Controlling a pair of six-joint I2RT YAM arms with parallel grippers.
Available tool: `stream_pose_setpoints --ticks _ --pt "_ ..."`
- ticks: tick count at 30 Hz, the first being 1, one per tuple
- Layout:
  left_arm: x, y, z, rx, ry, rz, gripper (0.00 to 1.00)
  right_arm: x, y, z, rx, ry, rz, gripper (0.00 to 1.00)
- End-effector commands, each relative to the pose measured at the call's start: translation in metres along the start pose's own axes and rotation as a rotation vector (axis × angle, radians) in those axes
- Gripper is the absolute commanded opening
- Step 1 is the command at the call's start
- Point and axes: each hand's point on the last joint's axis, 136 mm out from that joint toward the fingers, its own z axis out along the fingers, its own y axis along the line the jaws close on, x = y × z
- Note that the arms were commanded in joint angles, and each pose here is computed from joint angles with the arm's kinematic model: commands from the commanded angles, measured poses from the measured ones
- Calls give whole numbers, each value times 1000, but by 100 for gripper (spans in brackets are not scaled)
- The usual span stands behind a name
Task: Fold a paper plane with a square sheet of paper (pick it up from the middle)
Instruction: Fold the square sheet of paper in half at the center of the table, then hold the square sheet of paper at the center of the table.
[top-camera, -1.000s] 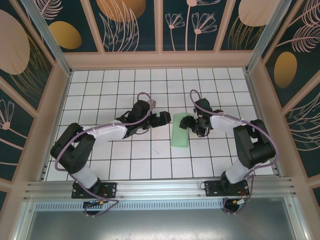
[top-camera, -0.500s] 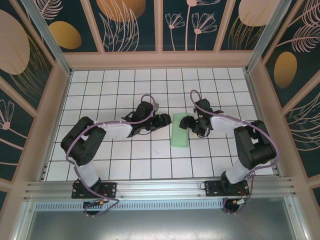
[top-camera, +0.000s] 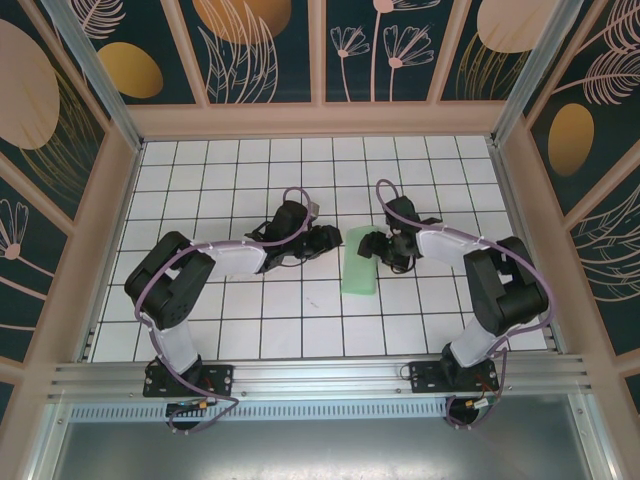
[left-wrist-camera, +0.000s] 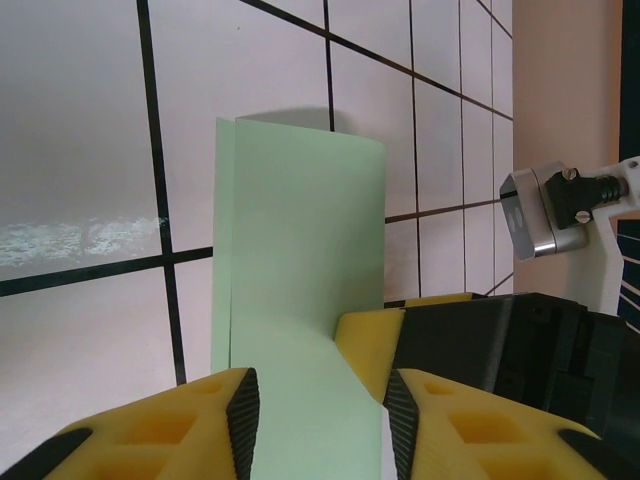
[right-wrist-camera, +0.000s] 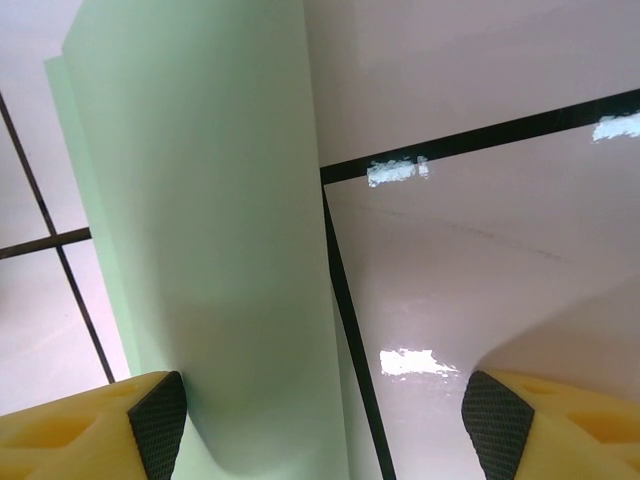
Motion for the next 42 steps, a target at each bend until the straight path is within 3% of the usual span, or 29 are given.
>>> stream_pose_setpoints --ticks 1,30,35,42 --pt "-6 -10 2 26 -16 9 40 16 -20 18 102 52 13 78" --pt "-3 -11 4 41 -1 9 33 0 17 0 28 -10 -52 80" --pt "-3 -10 5 45 4 6 33 2 -6 11 140 19 -50 80" --pt "-2 -10 5 47 9 6 31 11 -12 24 143 44 -34 80"
